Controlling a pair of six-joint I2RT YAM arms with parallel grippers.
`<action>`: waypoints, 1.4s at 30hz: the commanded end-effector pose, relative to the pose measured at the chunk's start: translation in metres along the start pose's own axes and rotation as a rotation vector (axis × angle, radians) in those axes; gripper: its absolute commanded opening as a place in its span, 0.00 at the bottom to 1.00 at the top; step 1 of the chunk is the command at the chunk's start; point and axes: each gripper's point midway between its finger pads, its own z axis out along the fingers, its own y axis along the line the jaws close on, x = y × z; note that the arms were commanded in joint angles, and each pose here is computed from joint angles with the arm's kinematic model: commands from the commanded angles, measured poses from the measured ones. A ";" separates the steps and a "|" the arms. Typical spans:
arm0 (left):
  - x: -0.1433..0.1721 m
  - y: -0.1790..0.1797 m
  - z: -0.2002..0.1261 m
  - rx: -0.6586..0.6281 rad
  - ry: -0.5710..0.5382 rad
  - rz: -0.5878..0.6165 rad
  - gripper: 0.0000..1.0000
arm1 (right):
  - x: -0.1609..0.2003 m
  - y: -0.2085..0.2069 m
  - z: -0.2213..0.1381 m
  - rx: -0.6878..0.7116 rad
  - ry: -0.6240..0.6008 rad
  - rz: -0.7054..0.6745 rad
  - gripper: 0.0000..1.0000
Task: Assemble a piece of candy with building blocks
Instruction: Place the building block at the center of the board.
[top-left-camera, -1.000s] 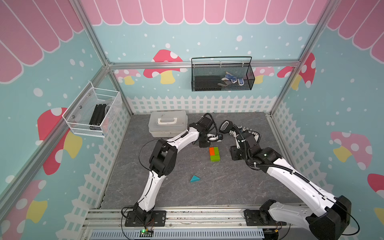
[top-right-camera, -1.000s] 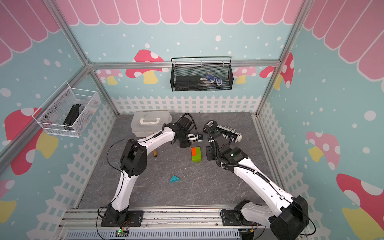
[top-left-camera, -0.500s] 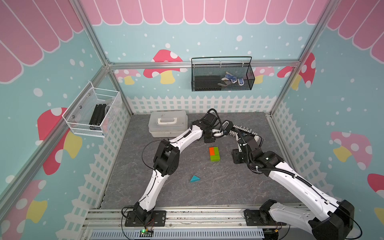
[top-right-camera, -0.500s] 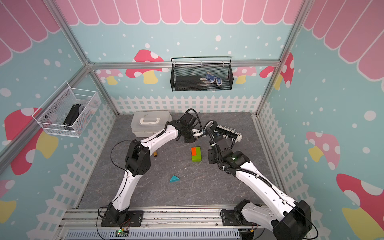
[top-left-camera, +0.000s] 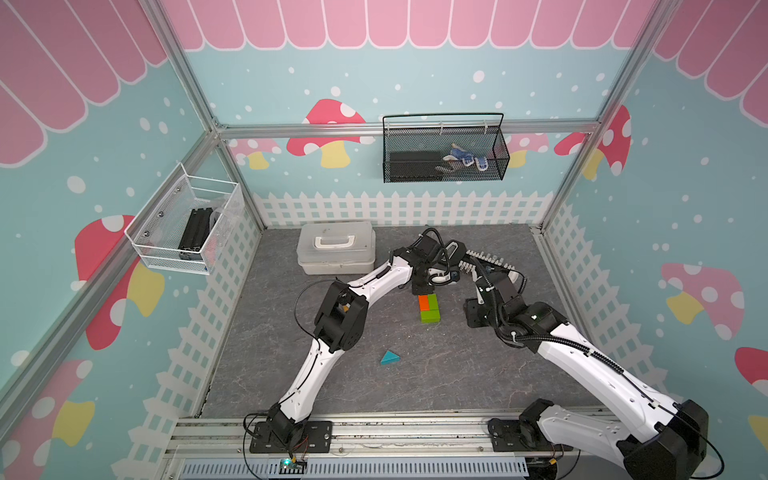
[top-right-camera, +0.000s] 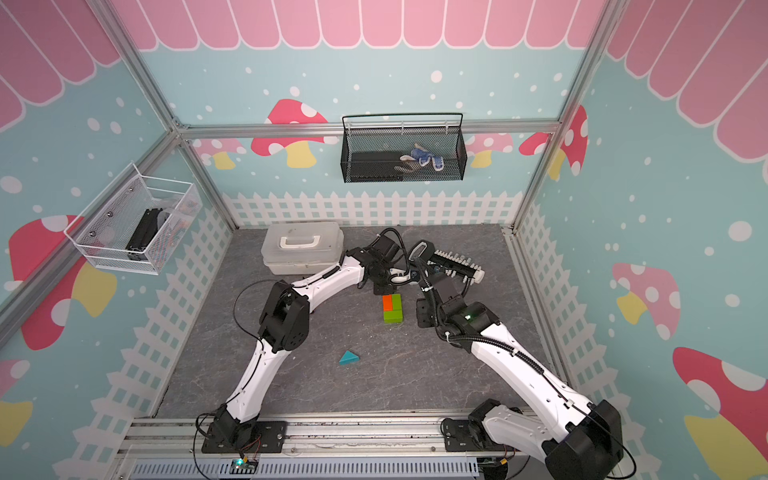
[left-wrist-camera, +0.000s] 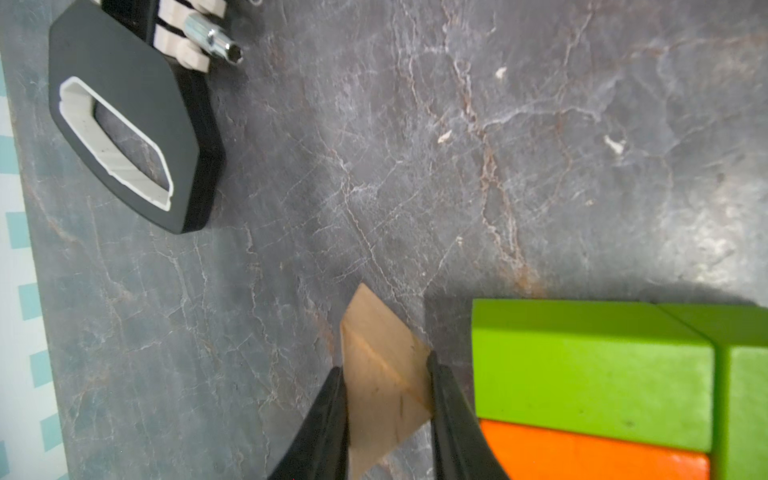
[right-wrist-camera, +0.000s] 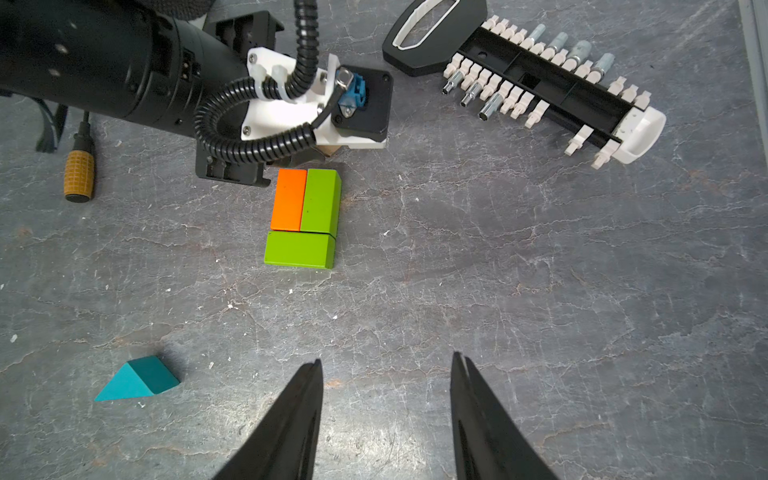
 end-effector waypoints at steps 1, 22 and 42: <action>0.004 -0.005 0.006 0.017 0.020 0.013 0.29 | 0.007 -0.006 -0.001 0.019 0.017 0.019 0.49; 0.018 -0.010 0.016 0.033 0.081 0.013 0.45 | 0.008 -0.004 0.005 0.015 0.035 0.015 0.50; 0.003 0.152 -0.113 -0.511 -0.139 -0.534 0.67 | 0.013 0.006 0.031 0.003 0.084 -0.001 0.49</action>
